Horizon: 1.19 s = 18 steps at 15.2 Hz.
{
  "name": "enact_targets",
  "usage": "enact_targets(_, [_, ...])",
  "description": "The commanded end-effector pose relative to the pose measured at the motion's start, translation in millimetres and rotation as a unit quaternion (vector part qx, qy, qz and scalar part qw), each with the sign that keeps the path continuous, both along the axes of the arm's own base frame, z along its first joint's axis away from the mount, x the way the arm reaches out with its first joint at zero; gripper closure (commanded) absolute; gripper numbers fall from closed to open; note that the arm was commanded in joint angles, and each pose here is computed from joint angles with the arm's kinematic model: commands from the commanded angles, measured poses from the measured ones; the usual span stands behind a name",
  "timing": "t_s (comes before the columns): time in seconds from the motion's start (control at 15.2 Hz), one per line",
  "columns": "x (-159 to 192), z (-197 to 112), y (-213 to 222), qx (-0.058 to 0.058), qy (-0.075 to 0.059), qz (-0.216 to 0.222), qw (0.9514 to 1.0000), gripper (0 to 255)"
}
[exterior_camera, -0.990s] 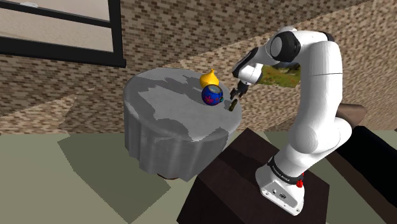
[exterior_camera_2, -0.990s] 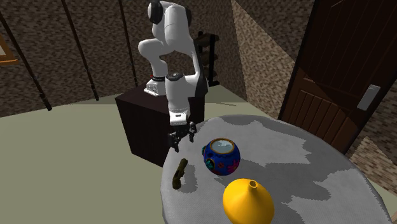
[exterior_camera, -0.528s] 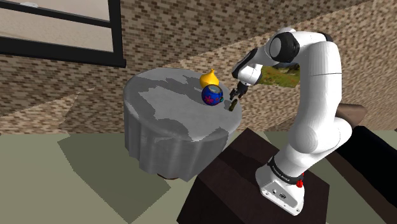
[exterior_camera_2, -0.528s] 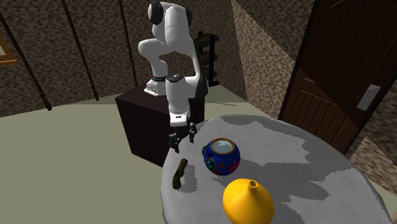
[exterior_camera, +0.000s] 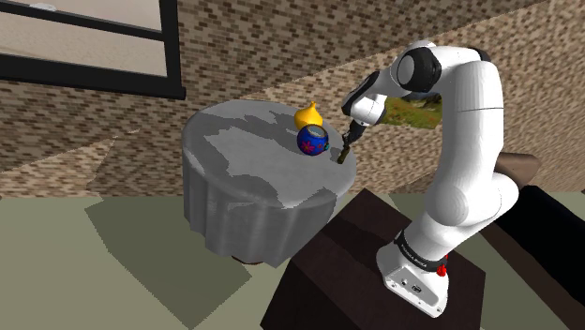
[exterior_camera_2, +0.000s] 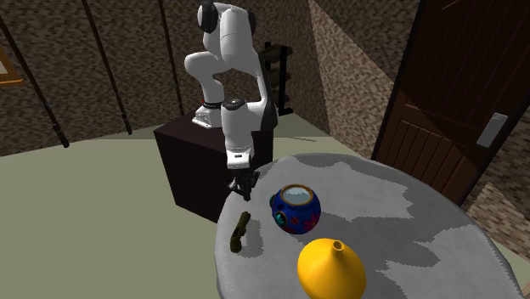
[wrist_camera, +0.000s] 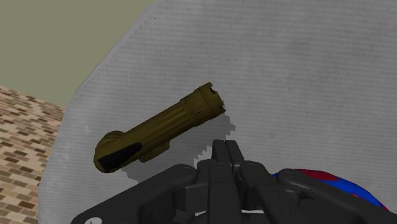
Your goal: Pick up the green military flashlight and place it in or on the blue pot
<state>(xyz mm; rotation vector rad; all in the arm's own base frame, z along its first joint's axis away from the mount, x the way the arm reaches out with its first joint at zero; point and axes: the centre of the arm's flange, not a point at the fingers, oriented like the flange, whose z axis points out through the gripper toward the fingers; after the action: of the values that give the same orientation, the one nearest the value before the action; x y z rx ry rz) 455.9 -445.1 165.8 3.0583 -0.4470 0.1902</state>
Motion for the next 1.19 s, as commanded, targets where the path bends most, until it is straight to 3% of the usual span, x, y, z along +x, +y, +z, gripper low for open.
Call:
enact_targets(0.0, [0.0,0.0,0.0,0.000,0.000,0.000,1.0000,255])
enact_targets(0.13, [0.0,0.0,0.0,0.000,0.000,0.000,1.0000,255])
enact_targets(0.2, [0.0,0.0,0.0,0.000,0.000,0.000,1.0000,0])
enact_targets(0.4, [-1.4,-30.6,-13.2,-0.041,-0.017,-0.042,0.9981,0])
enact_targets(0.59, [-3.1,-60.1,-28.6,-0.081,-0.033,-0.084,0.9926,0])
enact_targets(1.12, [3.1,-98.5,-38.6,-0.082,-0.033,-0.084,0.9925,0])
